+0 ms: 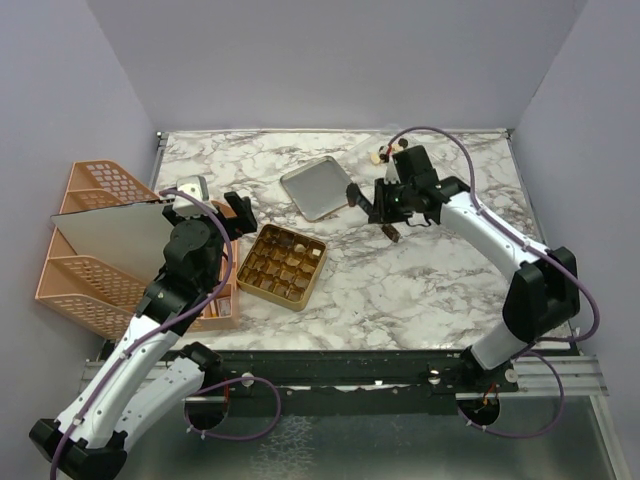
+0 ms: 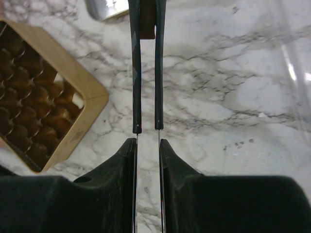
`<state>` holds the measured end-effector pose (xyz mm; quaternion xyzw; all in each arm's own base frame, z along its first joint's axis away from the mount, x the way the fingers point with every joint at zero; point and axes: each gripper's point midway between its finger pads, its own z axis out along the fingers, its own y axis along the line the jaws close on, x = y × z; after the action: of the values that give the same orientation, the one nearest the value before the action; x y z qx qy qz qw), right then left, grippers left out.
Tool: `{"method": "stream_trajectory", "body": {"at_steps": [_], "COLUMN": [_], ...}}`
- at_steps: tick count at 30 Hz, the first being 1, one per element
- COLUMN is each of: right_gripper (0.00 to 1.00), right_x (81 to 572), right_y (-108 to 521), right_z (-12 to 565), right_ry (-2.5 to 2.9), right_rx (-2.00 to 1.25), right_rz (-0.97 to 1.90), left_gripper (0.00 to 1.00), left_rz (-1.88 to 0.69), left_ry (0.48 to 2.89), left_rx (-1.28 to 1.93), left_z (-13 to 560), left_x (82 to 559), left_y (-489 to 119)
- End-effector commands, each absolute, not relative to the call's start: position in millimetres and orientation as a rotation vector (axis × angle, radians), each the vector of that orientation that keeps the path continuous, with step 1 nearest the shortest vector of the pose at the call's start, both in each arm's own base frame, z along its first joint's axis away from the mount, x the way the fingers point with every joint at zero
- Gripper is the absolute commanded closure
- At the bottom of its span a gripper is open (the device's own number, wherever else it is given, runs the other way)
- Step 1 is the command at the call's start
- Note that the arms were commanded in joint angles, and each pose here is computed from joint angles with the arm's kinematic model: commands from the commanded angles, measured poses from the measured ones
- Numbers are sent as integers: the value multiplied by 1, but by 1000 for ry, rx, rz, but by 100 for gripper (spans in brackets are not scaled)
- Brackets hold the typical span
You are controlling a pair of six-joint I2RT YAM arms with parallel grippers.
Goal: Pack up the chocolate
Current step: Place the fake chocolate in the packing box.
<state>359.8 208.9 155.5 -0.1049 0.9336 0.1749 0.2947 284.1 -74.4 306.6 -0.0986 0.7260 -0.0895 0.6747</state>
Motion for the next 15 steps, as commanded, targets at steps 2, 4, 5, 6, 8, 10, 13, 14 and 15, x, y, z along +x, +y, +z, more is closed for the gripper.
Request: {"method": "stream_trajectory", "body": {"at_steps": [2, 4, 5, 6, 8, 10, 13, 14, 15], "right_gripper": [84, 84, 84, 84, 84, 84, 84, 84, 84], "right_x": [311, 294, 285, 278, 267, 261, 254, 252, 250], "right_y": [256, 263, 268, 272, 278, 281, 283, 282, 282], "right_z": [170, 166, 166, 168, 178, 186, 193, 192, 191], "right_ry": [2386, 2400, 2402, 2396, 2363, 2334, 2311, 2313, 2316], "right_rx": [-477, -512, -530, -547, -567, -562, -536, -540, -550], "right_rz": [728, 776, 802, 819, 850, 872, 909, 910, 908], "left_gripper": [1, 1, 1, 1, 1, 1, 1, 1, 1], "left_rz": [-149, -144, -143, -141, -139, -135, -130, -126, -116], "left_ry": [1612, 1611, 1609, 1610, 1605, 1598, 1593, 1596, 1604], "left_rx": [-248, -247, -248, -248, -252, -259, -264, -265, -265], "left_z": [306, 306, 307, 307, 307, 307, 305, 302, 299], "left_x": [283, 283, 283, 283, 282, 281, 282, 283, 284], "left_y": [-64, -63, -63, -62, -61, -59, -59, -59, -59]}}
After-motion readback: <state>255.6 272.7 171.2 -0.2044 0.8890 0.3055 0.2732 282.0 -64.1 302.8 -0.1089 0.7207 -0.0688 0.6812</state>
